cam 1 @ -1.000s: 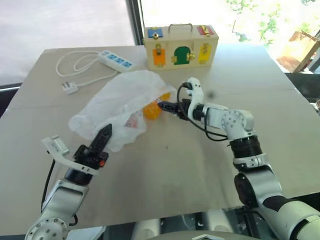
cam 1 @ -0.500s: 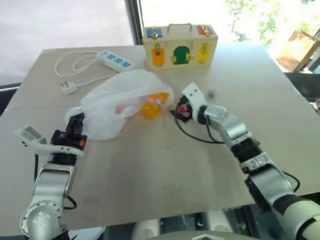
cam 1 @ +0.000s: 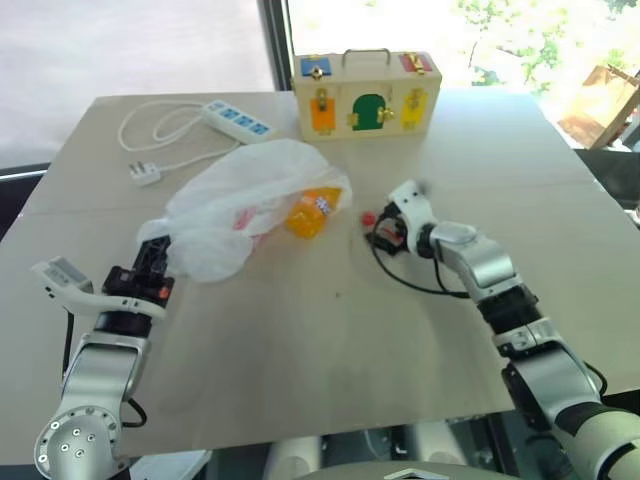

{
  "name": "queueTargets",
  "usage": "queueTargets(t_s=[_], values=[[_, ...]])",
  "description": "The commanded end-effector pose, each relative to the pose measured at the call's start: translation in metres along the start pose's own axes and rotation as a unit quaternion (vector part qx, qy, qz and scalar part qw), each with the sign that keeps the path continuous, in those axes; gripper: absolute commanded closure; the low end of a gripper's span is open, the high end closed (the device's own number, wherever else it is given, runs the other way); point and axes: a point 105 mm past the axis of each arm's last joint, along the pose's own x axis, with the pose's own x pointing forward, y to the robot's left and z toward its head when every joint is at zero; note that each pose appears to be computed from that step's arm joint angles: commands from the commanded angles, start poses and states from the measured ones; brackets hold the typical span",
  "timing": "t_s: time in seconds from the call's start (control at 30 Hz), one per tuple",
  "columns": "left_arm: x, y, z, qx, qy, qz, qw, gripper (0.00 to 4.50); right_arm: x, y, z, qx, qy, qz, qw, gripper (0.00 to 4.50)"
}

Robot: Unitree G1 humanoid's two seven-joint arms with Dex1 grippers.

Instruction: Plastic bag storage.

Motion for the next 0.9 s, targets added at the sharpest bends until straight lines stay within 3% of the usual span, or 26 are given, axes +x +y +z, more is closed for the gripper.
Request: queueTargets(t_s=[0.03, 0.23, 0.3, 0.5, 0.67, 0.73, 0.9], values=[[-0.003, -0.007, 0.008, 0.012, -0.013, -0.015, 1.0, 4.5, -0.003, 0.002, -0.022, 0.028, 0.04, 0.009, 0.999, 1.7], [-0.004, -0.007, 0.009, 0.013, -0.013, -0.018, 1.0, 4.5, -0.007, 0.008, -0.026, 0.036, 0.049, 0.031, 0.998, 4.48], [-0.004, -0.007, 0.008, 0.013, -0.012, -0.019, 1.0, 4.5, -0.009, 0.012, -0.017, 0.038, 0.032, 0.044, 0.998, 4.48], [-0.006, -0.013, -0.008, 0.014, 0.024, -0.038, 0.999, 4.5, -0.019, 0.057, 0.066, 0.019, -0.079, 0.156, 0.984, 4.48], [-0.009, -0.037, -0.037, 0.036, 0.087, -0.097, 0.991, 4.5, -0.025, 0.104, 0.112, -0.045, -0.124, 0.236, 0.963, 4.48], [-0.011, -0.049, -0.047, 0.042, 0.106, -0.125, 0.986, 4.5, -0.025, 0.124, 0.117, -0.083, -0.124, 0.264, 0.953, 4.48], [-0.012, -0.056, -0.05, 0.038, 0.1, -0.138, 0.985, 4.5, -0.02, 0.14, 0.094, -0.159, -0.084, 0.292, 0.939, 4.48]])
